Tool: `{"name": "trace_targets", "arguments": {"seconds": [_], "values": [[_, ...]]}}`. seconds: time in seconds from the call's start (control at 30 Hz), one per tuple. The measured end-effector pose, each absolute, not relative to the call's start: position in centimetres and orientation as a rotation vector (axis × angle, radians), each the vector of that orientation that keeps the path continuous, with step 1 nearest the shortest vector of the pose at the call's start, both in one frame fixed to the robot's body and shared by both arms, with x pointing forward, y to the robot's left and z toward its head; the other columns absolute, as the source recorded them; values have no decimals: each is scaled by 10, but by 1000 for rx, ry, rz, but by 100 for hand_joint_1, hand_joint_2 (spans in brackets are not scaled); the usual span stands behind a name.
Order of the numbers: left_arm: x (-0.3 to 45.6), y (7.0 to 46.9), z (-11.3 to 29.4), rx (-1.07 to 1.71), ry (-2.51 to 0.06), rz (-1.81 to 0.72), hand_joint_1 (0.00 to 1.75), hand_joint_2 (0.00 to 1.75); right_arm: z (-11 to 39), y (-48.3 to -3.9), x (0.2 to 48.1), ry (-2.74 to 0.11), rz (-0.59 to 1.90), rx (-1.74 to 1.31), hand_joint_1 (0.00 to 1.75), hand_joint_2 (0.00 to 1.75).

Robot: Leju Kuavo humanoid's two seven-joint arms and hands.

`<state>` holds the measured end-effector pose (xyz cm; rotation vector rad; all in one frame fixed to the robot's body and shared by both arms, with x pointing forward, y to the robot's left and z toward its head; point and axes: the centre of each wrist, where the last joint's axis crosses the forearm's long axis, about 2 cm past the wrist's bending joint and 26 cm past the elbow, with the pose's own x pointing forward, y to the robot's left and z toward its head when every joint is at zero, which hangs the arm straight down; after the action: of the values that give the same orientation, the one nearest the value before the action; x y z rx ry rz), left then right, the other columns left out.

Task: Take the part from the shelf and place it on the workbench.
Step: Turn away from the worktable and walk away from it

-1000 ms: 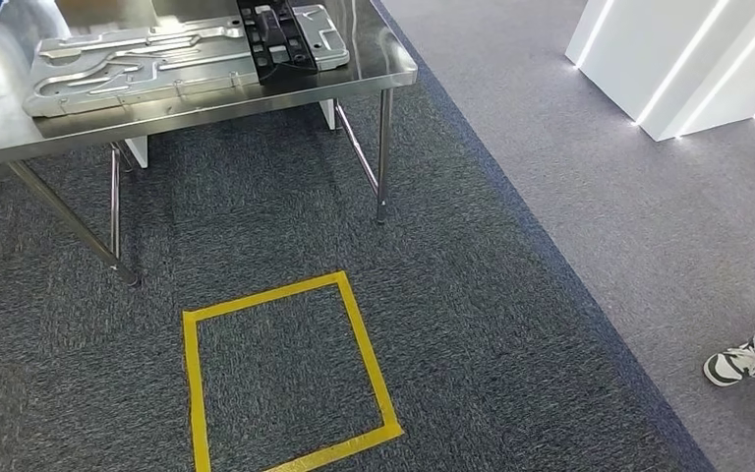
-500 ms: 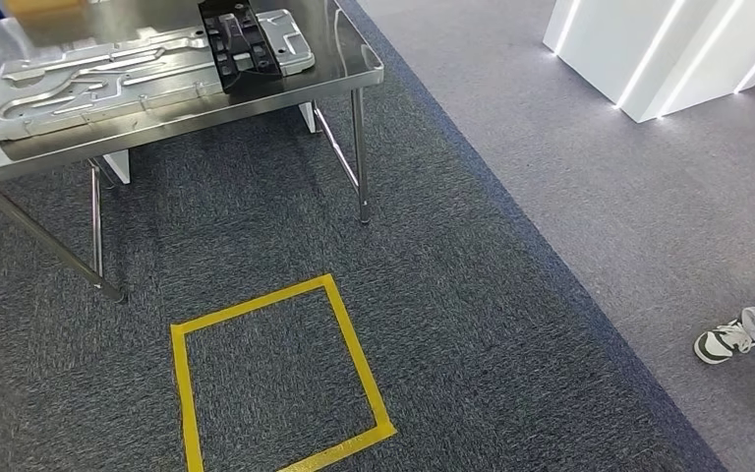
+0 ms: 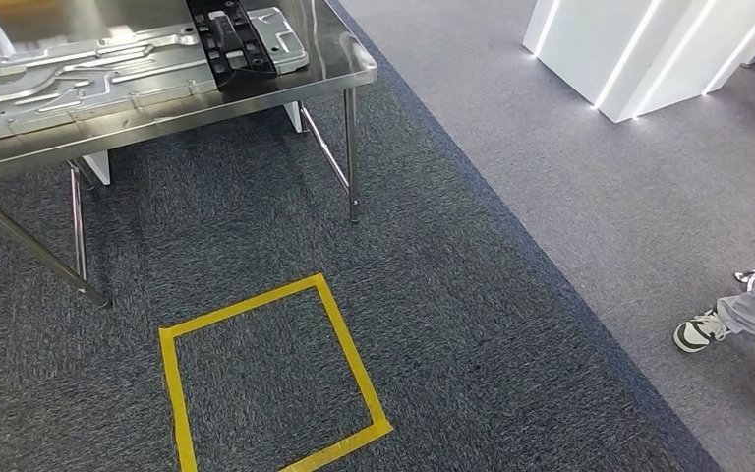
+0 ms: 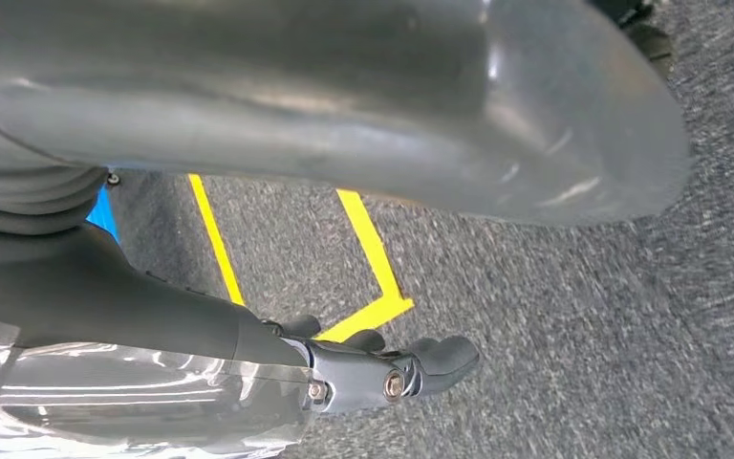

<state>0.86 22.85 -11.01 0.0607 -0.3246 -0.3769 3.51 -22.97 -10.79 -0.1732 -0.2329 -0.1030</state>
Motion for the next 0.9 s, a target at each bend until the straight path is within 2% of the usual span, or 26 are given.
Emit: {"name": "trace_targets", "arguments": {"seconds": [0.53,0.9], "values": [[8,228,-110,62,-325,-378,0,0,-107,-225,37,-234,-101,-145,0,0],[12,227,-110,59,-329,-422,0,0,-110,-248,33,-212,-132,-136,0,0]]}}
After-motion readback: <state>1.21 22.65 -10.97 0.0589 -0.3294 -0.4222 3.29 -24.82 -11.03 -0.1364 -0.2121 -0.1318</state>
